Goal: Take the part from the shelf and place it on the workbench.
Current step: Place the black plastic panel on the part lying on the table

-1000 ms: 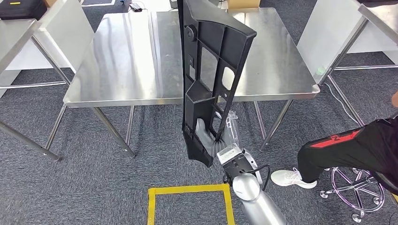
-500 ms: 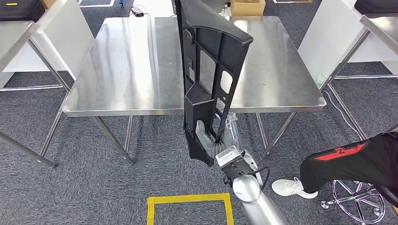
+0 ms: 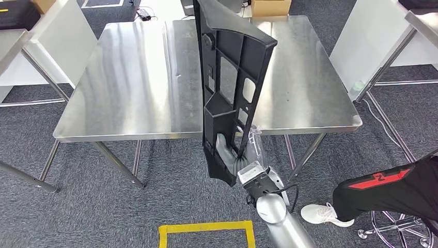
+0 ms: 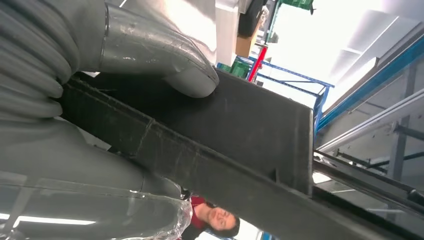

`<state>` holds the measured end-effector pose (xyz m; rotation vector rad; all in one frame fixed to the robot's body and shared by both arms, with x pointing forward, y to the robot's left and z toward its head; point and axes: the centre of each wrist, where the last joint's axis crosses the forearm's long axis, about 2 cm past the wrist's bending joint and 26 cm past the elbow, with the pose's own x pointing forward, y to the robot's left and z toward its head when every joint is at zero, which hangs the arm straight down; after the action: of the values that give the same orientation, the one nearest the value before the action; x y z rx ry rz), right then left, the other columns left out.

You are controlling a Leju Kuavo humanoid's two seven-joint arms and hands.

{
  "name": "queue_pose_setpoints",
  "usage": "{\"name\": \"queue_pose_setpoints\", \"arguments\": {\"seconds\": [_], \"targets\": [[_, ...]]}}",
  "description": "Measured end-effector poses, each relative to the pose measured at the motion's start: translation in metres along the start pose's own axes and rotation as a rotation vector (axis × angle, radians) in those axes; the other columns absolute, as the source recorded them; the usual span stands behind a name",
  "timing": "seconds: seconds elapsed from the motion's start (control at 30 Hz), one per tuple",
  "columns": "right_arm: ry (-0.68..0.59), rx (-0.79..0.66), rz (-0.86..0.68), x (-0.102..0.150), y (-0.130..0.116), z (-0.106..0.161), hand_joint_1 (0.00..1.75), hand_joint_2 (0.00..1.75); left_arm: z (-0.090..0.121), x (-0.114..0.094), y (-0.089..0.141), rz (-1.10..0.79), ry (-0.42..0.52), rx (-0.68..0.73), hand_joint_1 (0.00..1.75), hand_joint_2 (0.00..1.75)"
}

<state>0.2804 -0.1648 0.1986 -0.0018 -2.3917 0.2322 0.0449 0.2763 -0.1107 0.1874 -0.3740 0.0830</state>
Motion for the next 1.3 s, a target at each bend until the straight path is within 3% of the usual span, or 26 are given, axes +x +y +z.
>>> {"name": "queue_pose_setpoints", "arguments": {"seconds": [1.3], "targets": [[-0.053, 0.009, 0.058, 0.002, 0.001, -0.011, 1.75, 1.75, 0.0, 0.0, 0.0, -0.018, -0.003, -0.01, 0.0, 1.75]]}}
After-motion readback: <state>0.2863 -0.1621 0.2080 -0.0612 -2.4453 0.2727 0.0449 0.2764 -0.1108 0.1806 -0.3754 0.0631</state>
